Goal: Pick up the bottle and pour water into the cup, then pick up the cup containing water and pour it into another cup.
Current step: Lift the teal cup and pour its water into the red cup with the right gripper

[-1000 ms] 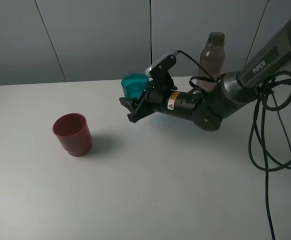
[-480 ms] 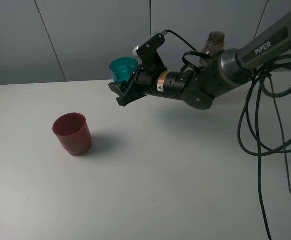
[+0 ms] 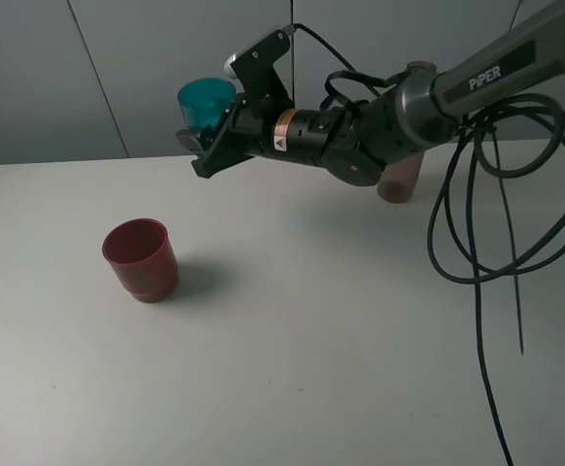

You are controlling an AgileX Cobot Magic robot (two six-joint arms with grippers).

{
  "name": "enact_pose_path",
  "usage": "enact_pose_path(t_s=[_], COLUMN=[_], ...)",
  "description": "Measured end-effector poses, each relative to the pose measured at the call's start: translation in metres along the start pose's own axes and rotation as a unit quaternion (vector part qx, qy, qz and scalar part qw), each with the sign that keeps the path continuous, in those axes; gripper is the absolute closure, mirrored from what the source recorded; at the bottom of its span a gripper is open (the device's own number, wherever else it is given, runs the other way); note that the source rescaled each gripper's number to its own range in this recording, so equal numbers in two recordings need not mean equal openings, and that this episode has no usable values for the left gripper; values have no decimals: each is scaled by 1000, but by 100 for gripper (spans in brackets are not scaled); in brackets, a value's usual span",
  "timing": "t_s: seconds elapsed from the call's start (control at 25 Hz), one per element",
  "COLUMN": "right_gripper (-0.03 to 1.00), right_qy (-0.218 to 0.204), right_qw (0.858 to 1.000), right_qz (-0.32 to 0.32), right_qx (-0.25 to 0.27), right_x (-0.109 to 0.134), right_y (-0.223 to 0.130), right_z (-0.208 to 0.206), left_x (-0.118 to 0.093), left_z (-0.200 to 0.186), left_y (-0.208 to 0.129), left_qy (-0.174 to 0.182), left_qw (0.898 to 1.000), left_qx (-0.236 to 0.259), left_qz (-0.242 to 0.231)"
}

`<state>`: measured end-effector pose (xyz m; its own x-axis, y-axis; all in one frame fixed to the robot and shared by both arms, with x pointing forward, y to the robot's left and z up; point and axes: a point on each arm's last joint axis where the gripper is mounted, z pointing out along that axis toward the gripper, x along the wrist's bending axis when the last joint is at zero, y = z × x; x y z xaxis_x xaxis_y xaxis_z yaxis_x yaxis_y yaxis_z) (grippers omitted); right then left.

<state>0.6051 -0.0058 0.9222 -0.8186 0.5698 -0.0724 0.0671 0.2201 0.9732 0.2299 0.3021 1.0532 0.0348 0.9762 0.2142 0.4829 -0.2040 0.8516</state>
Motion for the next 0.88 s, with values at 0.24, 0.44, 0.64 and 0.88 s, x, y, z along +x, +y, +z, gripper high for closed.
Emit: enact_pose_path(t_s=[0.24, 0.44, 0.64, 0.88], right_gripper=[94, 94, 94, 94], right_qy=[13, 15, 28, 48], right_qw=[1000, 1000, 999, 998], right_qz=[-3, 5, -3, -26], right_qx=[11, 16, 16, 16], right_x=[9, 12, 21, 35], right_y=[-7, -13, -13, -12], right_z=[23, 40, 48, 50], left_x=[0, 0, 0, 0], left_z=[0, 0, 0, 0], left_y=[0, 0, 0, 0], left_qy=[0, 0, 0, 0], left_qw=[1000, 1000, 1000, 1000], left_qx=[0, 0, 0, 0], left_qz=[0, 0, 0, 0])
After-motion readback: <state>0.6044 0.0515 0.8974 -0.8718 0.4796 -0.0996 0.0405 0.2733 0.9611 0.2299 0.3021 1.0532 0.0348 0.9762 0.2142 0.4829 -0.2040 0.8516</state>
